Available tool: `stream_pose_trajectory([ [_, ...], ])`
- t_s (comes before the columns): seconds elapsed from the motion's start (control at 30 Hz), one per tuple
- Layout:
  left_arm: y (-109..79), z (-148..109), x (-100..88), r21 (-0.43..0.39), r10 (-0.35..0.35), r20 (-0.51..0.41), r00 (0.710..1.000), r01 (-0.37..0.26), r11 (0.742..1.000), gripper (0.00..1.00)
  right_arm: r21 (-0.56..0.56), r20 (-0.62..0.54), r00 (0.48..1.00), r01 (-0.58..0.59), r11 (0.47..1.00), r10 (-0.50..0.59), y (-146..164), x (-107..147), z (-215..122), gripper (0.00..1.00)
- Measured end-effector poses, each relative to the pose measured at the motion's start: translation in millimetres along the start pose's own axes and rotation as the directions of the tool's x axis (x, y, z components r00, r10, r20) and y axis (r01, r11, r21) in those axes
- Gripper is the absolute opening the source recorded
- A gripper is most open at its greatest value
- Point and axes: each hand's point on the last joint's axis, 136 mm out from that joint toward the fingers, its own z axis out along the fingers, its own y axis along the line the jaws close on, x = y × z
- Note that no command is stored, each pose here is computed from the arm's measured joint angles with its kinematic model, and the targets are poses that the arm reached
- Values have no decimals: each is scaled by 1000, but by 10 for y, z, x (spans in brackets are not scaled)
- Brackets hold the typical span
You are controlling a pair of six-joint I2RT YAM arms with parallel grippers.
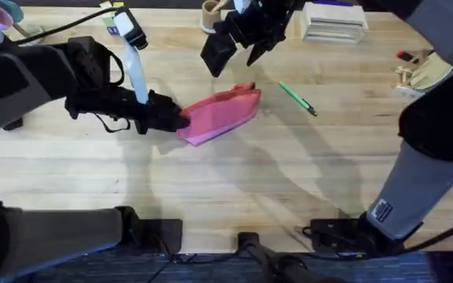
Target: Unzip the bag, pick up the pens from the table one at a time and place them inside, then zip the bag closed.
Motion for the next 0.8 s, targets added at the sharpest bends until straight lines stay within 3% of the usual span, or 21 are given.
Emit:
stream_pose_trajectory([
  [0.43,0,0,0,0,0,0,1000,0,1000,41,30,9,992,-125,992,124,-54,-14,-1,997],
  [0.8,0,0,0,0,0,0,1000,0,1000,41,30,10,992,-130,991,130,-55,-16,-1,997],
])
